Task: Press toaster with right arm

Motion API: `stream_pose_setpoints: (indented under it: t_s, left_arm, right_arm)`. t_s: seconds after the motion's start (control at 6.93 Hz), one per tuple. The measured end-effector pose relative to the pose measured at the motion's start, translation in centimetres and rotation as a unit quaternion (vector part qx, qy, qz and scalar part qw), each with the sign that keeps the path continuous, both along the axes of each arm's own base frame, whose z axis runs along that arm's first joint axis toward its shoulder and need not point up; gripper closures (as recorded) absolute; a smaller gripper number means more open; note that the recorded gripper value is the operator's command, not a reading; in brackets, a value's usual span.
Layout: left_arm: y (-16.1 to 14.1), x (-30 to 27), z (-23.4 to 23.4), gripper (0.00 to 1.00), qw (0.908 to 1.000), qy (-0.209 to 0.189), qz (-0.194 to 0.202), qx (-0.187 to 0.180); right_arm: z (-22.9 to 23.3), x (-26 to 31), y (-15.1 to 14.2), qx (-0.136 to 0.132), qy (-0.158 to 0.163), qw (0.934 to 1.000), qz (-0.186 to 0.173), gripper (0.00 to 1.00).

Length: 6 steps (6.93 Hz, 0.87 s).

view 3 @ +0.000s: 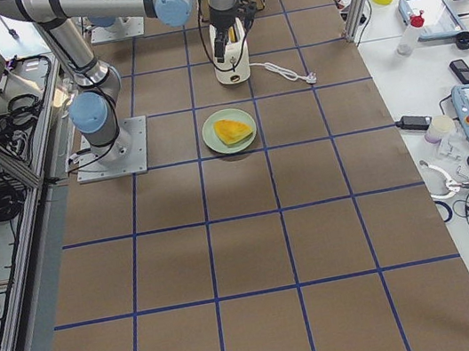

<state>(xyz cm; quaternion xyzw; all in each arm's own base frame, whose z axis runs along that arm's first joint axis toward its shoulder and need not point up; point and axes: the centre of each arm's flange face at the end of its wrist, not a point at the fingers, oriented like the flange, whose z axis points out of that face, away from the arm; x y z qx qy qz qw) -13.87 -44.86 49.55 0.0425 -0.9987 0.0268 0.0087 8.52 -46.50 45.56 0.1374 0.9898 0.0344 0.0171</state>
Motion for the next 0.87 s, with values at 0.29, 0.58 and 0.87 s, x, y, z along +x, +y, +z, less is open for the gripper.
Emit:
stream_pose_setpoints:
  t_s: [0.29,0.58,0.87]
  left_arm:
    - [0.0,0.0,0.0,0.0,1.0,0.0,0.0,0.0]
    - [0.0,0.0,0.0,0.0,1.0,0.0,0.0,0.0]
    - [0.0,0.0,0.0,0.0,1.0,0.0,0.0,0.0]
  right_arm:
    - [1.0,1.8,1.0,-0.01,0.004,0.9999,0.008,0.0]
    - [1.2,3.0,1.5,-0.009,0.006,0.9999,0.011,0.0]
    - [1.1,3.2,1.6,-0.008,0.007,0.9999,0.011,0.0]
